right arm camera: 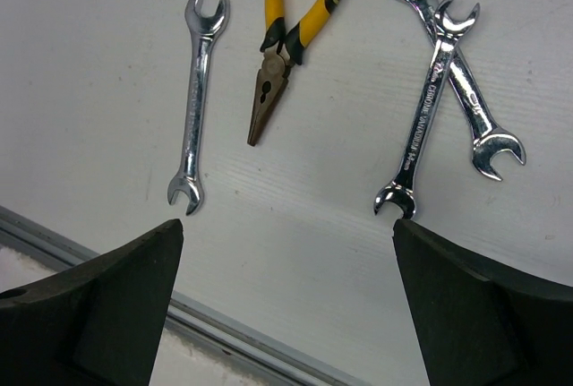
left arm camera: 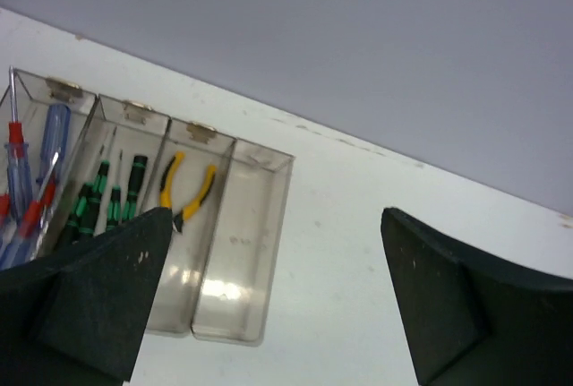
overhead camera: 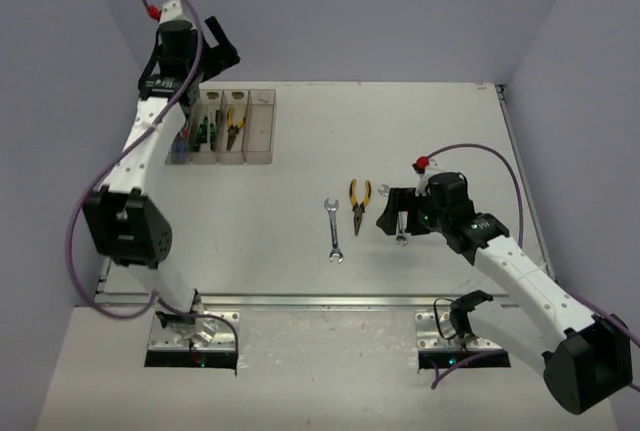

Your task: Sort the tools into containers

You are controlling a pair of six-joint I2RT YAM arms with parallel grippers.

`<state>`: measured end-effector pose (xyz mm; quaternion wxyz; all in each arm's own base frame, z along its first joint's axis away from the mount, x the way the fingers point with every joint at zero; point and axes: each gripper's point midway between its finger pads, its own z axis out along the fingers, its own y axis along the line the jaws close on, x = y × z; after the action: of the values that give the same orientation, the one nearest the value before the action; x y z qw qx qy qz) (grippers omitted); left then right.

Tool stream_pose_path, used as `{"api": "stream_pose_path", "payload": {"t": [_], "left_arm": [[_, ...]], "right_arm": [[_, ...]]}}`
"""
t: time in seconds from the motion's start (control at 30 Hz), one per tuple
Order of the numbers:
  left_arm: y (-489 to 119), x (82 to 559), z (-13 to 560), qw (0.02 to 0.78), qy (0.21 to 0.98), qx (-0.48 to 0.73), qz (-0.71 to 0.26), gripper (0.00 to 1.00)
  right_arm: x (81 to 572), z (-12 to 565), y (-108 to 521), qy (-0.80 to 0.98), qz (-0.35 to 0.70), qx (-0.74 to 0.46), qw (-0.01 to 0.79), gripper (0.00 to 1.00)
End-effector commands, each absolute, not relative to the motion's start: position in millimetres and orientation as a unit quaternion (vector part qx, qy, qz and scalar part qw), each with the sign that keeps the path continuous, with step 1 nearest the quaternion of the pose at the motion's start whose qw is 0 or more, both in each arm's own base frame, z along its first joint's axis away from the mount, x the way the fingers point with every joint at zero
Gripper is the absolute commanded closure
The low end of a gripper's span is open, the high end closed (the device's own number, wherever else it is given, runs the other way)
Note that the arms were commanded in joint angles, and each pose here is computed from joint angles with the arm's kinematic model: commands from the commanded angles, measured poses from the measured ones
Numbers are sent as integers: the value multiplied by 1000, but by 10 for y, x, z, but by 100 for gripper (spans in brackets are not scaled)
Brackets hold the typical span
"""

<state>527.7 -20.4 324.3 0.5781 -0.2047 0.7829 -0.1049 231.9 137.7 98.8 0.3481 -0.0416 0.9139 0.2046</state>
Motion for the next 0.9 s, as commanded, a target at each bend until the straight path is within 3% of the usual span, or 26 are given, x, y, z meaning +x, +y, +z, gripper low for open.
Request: {"api": "stream_pose_path", "payload": {"t": [0.0, 0.07, 0.2, 0.33, 0.43, 0.5, 0.63, 0.87], "left_arm": [[-474, 3953, 3945, 631, 697, -228, -252, 0], [-467, 3358, 3814, 645, 687, -216, -256, 0], [-414, 2802, 3482, 646, 707, -183, -222, 0], [-545, 2599, 2963, 598, 761, -130, -217, 0], [-656, 2522, 2793, 578, 780, -83, -224, 0], [-624, 2508, 2632, 568, 793, -78, -208, 0], [-681, 2429, 2549, 573, 787, -78, -215, 0], [-697, 2402, 2587, 584, 778, -75, -219, 0]], "right_arm": [[2460, 926, 1429, 925, 198, -16, 323, 1], [2514, 920, 1441, 932, 191, 10, 308, 1], [2670, 911, 1486, 936, 157, 60, 309, 2], [2881, 891, 1559, 941, 109, 77, 310, 9], [3049, 744, 1623, 953, 67, 74, 287, 22], [3203, 681, 1672, 957, 46, 77, 275, 38], [3388, 540, 1772, 964, 27, 79, 252, 55], [3535, 191, 1836, 972, -1, 90, 216, 60]]}}
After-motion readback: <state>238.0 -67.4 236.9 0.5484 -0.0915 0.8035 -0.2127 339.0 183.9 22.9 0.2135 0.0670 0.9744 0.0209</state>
